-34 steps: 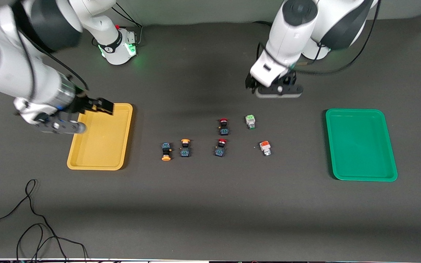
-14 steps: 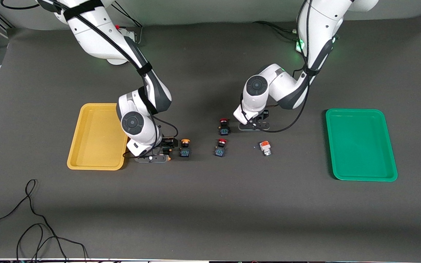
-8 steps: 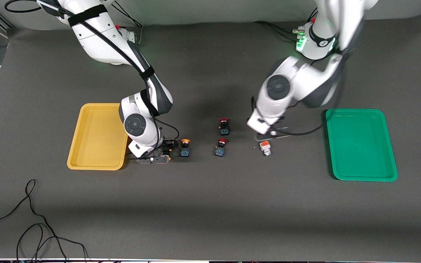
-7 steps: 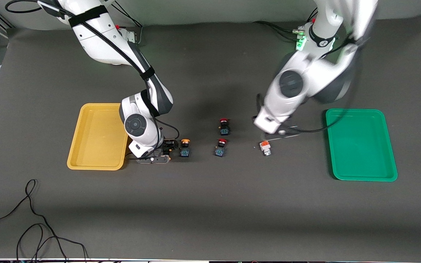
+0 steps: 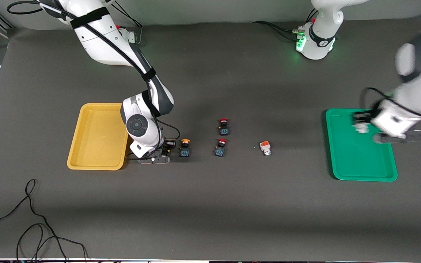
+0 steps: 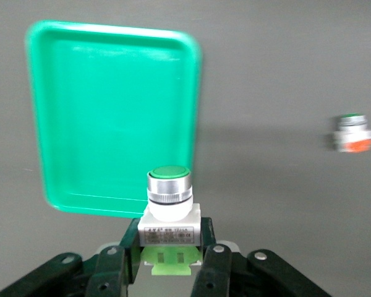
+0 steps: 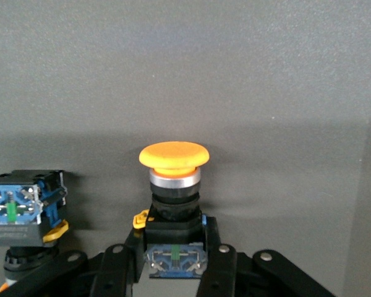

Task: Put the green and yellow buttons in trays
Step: 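Carry the green button to the green tray while the right gripper lifts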

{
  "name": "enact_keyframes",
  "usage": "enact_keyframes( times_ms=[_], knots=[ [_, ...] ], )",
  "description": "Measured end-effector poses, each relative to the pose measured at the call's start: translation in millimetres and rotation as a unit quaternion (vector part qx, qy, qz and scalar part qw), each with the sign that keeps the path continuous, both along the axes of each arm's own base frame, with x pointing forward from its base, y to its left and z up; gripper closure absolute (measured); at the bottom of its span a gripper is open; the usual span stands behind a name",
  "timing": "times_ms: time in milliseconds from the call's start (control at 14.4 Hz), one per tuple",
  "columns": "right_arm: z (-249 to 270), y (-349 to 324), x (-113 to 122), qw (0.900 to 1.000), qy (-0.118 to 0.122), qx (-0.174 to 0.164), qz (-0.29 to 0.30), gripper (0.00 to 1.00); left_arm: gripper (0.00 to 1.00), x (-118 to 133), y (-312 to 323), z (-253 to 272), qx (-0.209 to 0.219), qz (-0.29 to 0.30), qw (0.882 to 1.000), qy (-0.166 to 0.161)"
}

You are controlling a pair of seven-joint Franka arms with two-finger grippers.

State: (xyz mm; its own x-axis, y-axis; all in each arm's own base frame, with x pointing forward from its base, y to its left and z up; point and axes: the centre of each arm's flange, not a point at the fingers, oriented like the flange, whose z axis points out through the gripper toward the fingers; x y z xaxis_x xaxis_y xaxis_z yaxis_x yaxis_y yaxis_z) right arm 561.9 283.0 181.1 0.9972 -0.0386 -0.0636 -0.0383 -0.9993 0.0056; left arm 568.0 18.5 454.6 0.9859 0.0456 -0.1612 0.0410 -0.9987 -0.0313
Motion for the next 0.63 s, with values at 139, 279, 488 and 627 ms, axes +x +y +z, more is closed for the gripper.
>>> enact_keyframes(
  times_ms=[139,279,488,627],
  knots=[
    [14,-2,4,1.0,0.002,0.001,-0.002,0.59,0.59,7,35,-43,0.009,-0.01,1.0,-0.013],
    [48,-13,10,1.0,0.016,-0.002,-0.011,0.59,0.59,10,37,-112,0.01,-0.026,0.999,-0.028],
    [123,-59,18,0.999,0.039,0.002,0.007,0.59,0.59,4,36,-215,-0.001,-0.048,0.999,-0.024],
    [165,-108,22,0.998,0.05,0.01,0.027,0.59,0.54,2,40,-248,-0.001,-0.059,0.998,-0.014]
  ],
)
